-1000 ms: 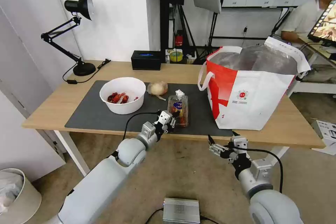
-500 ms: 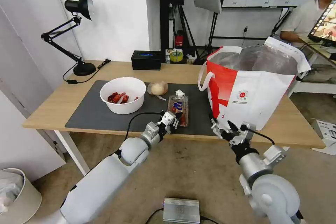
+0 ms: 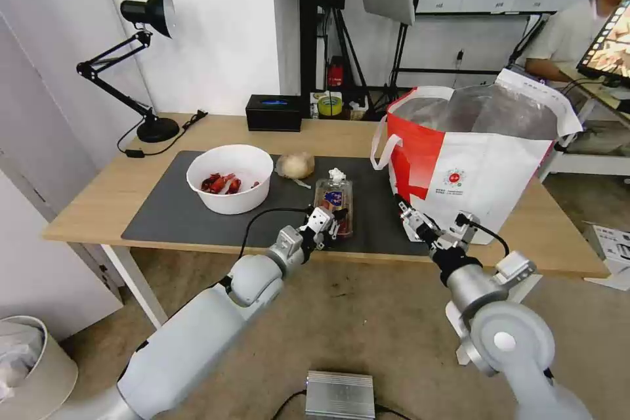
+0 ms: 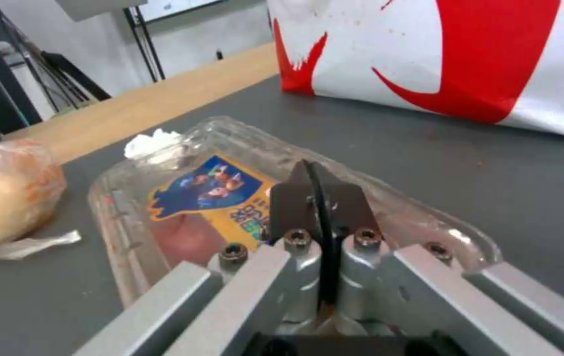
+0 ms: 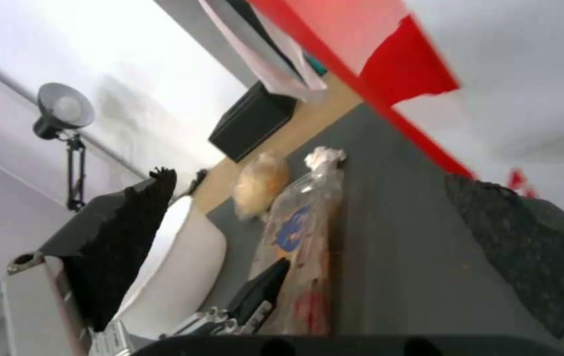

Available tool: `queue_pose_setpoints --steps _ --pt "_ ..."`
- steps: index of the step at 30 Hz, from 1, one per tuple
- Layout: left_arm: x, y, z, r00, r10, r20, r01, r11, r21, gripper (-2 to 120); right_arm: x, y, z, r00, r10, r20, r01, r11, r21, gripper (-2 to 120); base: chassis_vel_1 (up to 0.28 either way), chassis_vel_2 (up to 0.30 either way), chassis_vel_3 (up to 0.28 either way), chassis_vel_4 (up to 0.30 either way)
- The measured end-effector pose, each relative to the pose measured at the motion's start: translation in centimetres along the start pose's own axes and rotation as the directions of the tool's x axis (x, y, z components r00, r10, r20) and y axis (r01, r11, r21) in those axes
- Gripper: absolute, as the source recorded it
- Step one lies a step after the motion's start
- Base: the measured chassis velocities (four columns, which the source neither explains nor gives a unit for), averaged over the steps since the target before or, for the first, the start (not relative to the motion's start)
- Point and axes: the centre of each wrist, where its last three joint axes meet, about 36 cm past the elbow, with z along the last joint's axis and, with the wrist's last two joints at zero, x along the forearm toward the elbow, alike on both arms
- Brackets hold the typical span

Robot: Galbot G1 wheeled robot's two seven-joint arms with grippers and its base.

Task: Pick up the trash from the table and place it into the takeout bag.

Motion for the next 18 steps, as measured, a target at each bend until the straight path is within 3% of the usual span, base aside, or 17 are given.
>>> queue_pose_setpoints --steps 7,18 --pt "0.4 0.2 0.2 1.0 -0.004 -0.004 0.004 1.0 -0.002 0 -2.0 0.1 -0.5 0.999 -0.001 -0.043 -0.001 0.999 -0.052 100 0.0 0.0 0.0 0.0" --pt "0.5 0.4 0.1 1.0 -0.02 -0.002 0.02 1.0 0.005 0 -6.0 0.7 -1.2 0.992 0.018 -0.128 -0.025 0.999 -0.047 100 0.0 0.0 0.0 0.0"
